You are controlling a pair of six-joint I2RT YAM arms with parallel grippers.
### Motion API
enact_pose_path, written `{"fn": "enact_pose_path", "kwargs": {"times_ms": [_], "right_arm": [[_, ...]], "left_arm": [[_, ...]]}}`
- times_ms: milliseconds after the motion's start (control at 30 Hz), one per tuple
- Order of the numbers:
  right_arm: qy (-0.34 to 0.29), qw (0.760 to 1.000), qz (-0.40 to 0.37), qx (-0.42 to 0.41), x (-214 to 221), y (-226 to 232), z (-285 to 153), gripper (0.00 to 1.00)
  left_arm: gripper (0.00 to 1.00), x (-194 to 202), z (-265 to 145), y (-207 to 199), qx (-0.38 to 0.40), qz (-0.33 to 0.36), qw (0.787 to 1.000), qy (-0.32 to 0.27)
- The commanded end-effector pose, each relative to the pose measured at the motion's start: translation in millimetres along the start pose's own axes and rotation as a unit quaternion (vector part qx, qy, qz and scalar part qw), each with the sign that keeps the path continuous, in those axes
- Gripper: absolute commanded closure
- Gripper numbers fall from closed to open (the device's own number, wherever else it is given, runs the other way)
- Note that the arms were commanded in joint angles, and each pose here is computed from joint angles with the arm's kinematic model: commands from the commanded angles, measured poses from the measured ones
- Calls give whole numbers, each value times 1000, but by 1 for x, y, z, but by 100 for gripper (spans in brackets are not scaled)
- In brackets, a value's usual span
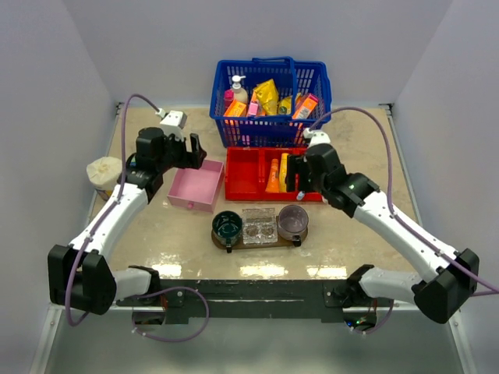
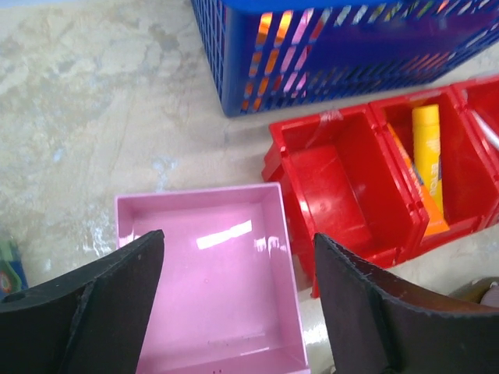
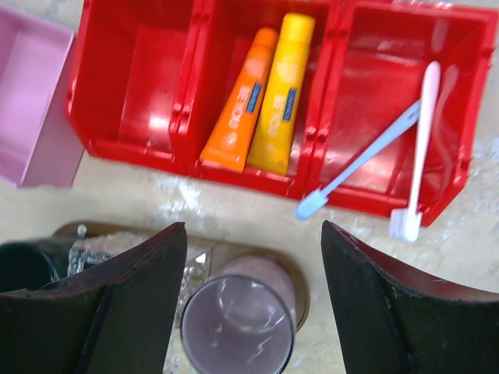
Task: Prepare toiletry sets of a toothbrush and toothpaste on the tray
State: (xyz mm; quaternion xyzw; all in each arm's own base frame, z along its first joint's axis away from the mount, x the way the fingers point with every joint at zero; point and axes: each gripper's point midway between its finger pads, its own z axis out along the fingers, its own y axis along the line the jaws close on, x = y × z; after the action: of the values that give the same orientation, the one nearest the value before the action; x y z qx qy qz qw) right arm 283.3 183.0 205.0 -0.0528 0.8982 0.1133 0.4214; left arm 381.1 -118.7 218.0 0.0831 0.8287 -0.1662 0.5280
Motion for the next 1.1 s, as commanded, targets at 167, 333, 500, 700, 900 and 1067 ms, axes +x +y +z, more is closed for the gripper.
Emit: {"fn": "enact_pose_path", "kwargs": {"times_ms": [167,333,500,700,900,1067], "right_arm": [[-85,995,-4,-51,-62,-9,9,27],[-80,995,0,-63,-53,-8,13,28],[-80,995,1,-59,-45,-15,10,28],[-87,994,2,-59,-46,-18,3,28],[-90,994,3,-60,-46,-18,2,28],[-86,995,3,-50,-41,-22,5,28]], "left_arm": [[30,63,11,-10,31,-4,996,79],[34,99,20,-30,61,2,989,132],[39,129,28,-37,51,21,982,183],[46,147,34,-38,27,43,976,214],[58,150,35,-33,-14,60,974,219],[71,151,34,-43,-6,61,974,218]]}}
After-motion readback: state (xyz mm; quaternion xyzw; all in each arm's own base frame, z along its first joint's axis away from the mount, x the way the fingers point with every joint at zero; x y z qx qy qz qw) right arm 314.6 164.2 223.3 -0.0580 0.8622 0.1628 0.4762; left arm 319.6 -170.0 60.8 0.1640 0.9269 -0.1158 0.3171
